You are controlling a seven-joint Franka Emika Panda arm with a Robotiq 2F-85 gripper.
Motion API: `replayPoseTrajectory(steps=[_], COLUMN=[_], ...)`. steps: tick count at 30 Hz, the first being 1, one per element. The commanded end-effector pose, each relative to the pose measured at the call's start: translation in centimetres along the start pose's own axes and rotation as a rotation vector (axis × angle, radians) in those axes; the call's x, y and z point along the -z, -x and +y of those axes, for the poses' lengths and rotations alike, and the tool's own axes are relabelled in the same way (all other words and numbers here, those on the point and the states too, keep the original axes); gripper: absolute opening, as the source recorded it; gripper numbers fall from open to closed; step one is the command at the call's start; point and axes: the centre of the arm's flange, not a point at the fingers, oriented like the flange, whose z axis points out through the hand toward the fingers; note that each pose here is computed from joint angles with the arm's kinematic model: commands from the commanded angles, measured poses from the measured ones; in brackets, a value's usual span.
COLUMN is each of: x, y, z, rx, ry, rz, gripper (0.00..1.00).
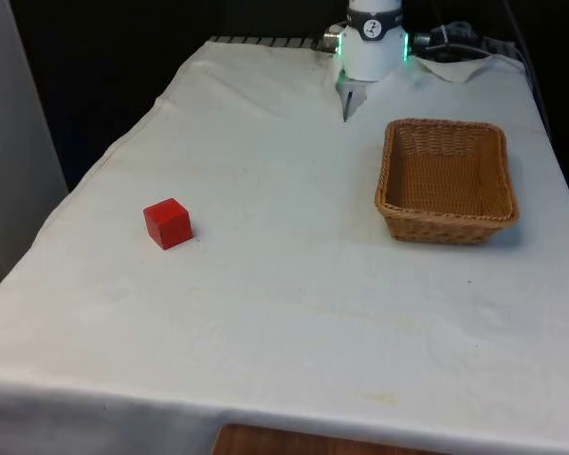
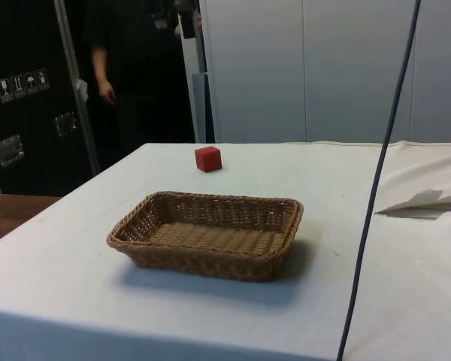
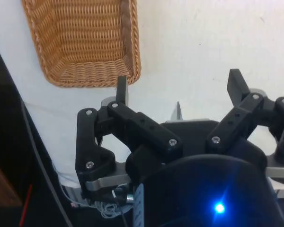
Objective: Pick up the cube and place it into the basket.
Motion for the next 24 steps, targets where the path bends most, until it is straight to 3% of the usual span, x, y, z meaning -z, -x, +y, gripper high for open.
replayPoseTrajectory(steps=[1, 7, 8, 9, 15, 16, 23, 24], x=[0.1, 0.1, 0.1, 0.1, 0.2, 0.2, -0.6, -0.6], y=[-0.3, -1.1, -0.9, -1.2, -1.5, -1.5, -1.8, -1.7], z=[0.2, 0.9, 0.6, 1.1, 1.9, 1.8, 2.7, 2.6], rx=[-0.007, -0.018, -0.012, -0.019, -0.018, -0.016, -0.016, -0.015], ry=[0.006, 0.021, 0.012, 0.029, 0.063, 0.052, 0.093, 0.086], rz=[0.0, 0.013, 0.009, 0.019, 0.05, 0.039, 0.086, 0.074], gripper=[1.0, 1.0, 1.0, 1.0, 1.0, 1.0, 1.0, 1.0])
